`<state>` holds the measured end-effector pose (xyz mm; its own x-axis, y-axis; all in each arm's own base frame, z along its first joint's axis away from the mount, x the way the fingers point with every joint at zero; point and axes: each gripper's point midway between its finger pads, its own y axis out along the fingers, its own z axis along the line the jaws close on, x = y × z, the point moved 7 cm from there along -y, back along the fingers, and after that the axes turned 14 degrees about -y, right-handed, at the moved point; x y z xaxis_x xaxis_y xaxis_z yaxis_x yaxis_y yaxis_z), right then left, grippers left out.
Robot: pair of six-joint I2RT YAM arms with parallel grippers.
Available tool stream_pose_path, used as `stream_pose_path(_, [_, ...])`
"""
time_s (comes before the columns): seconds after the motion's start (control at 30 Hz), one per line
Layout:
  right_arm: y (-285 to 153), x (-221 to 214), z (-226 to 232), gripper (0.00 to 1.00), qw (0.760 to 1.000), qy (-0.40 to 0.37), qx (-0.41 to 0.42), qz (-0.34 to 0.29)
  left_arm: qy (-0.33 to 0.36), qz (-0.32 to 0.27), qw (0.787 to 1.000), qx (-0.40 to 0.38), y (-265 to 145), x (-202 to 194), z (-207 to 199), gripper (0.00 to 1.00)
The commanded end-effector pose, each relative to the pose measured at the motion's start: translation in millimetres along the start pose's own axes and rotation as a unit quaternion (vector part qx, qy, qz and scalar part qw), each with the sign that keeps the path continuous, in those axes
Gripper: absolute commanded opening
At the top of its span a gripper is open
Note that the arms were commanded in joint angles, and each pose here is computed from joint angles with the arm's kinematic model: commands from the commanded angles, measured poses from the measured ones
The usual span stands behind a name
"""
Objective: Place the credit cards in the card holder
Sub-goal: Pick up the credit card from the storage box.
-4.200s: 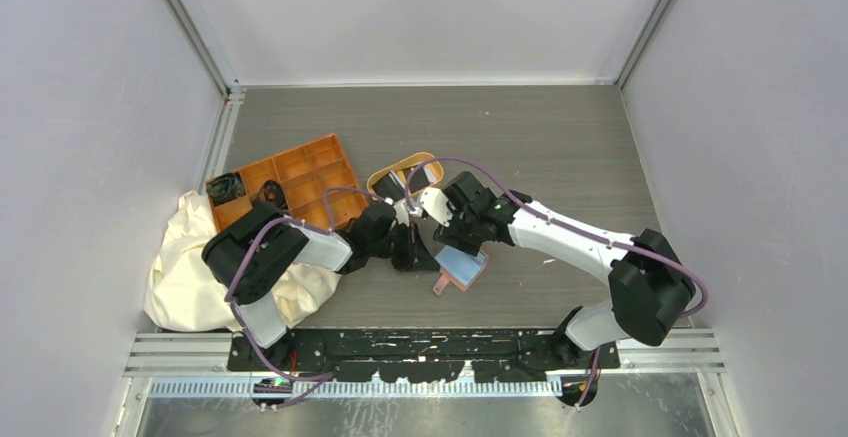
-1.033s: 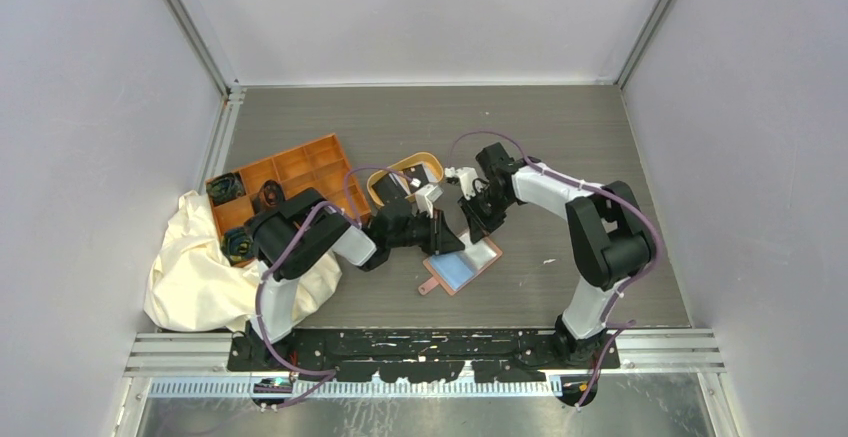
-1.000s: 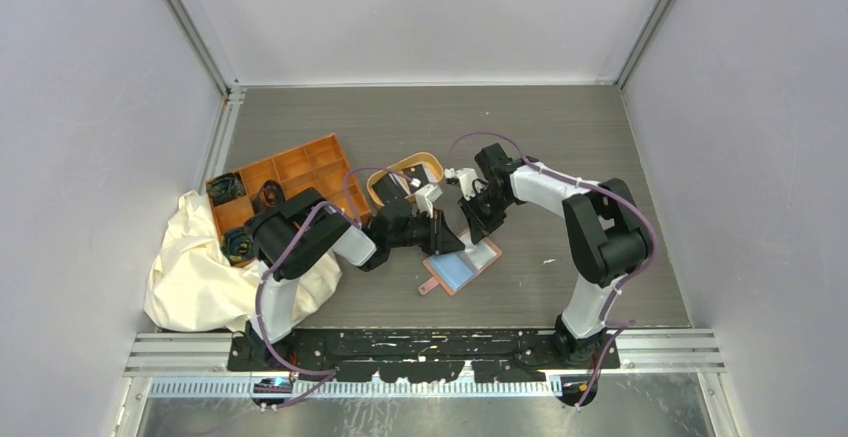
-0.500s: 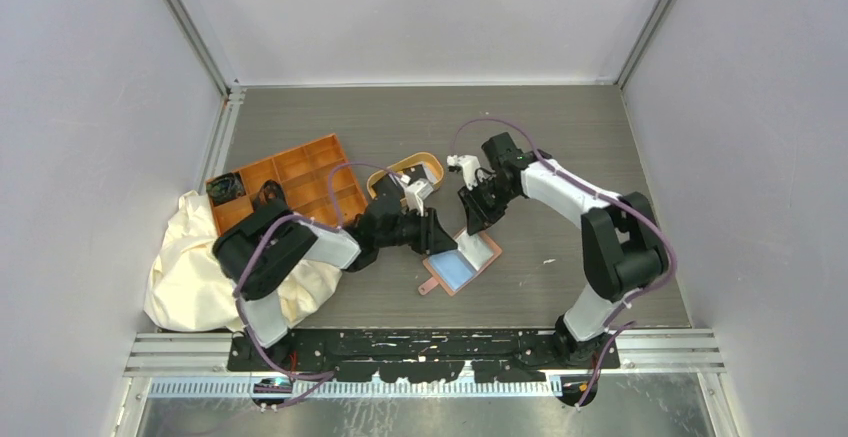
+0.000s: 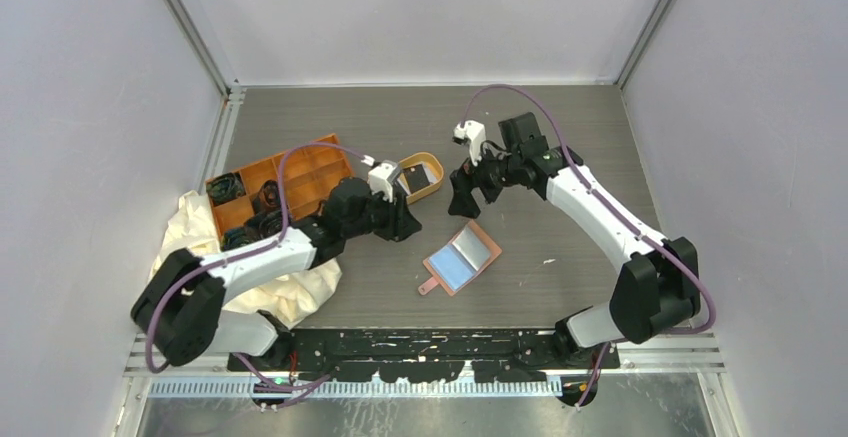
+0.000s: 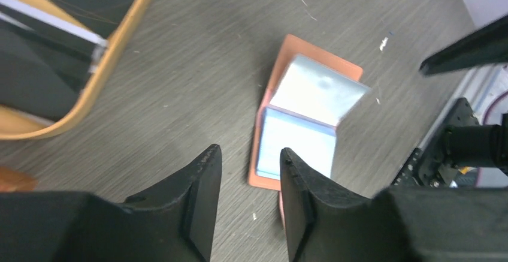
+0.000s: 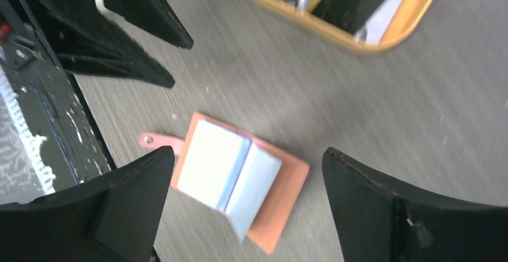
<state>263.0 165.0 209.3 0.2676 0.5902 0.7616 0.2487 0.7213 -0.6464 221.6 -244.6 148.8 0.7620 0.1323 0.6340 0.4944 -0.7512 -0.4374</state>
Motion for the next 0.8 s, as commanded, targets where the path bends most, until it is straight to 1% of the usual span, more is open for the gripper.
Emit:
stream_pose_path(0.0, [-2, 72, -20, 1.00, 0.990, -0.029, 0.012, -0.140, 0.035, -0.032, 0.996, 0.069, -30, 13, 11, 0.46])
stream_pose_path(0.03, [3, 79, -18, 0.99, 0.987, -0.029, 0.057, -0.149, 0.036, -0.042, 0.995, 0.081, -35, 14, 14, 0.51])
stream_pose_path(0.07, [17, 77, -21, 0.99, 0.985, -0.019, 0.107, -0.135, 0.035, -0.053, 0.994, 0.094, -39, 13, 19, 0.56])
stream_pose_path(0.1, [28, 83, -23, 0.95, 0.983, 0.013, 0.134, -0.124, 0.031, -0.067, 0.992, 0.106, -43, 13, 24, 0.60])
stream_pose_path(0.13, [39, 88, -26, 0.88, 0.982, 0.047, 0.148, -0.106, 0.024, -0.080, 0.990, 0.118, -47, 12, 30, 0.64])
stream_pose_path(0.2, [65, 98, -35, 0.79, 0.986, 0.078, 0.131, -0.064, 0.002, -0.099, 0.987, 0.123, -52, 10, 40, 0.69])
stream_pose_path(0.27, [87, 106, -44, 0.75, 0.991, 0.088, 0.097, -0.039, -0.016, -0.118, 0.986, 0.118, -55, 8, 47, 0.70])
stream_pose_path(0.33, [107, 107, -52, 0.69, 0.990, 0.113, 0.087, -0.025, -0.024, -0.129, 0.985, 0.113, -57, 6, 52, 0.70])
stream_pose_path(0.4, [125, 104, -60, 0.65, 0.987, 0.138, 0.077, -0.010, -0.030, -0.136, 0.983, 0.117, -59, 5, 57, 0.70])
stream_pose_path(0.5, [149, 93, -72, 0.62, 0.985, 0.154, 0.070, 0.020, -0.044, -0.147, 0.980, 0.128, -62, 4, 63, 0.69])
stream_pose_path(0.67, [174, 75, -84, 0.56, 0.981, 0.173, 0.063, 0.059, -0.079, -0.161, 0.973, 0.146, -67, 4, 76, 0.67])
stream_pose_path(0.77, [178, 69, -90, 0.55, 0.982, 0.170, 0.046, 0.072, -0.088, -0.168, 0.970, 0.150, -69, 4, 80, 0.67])
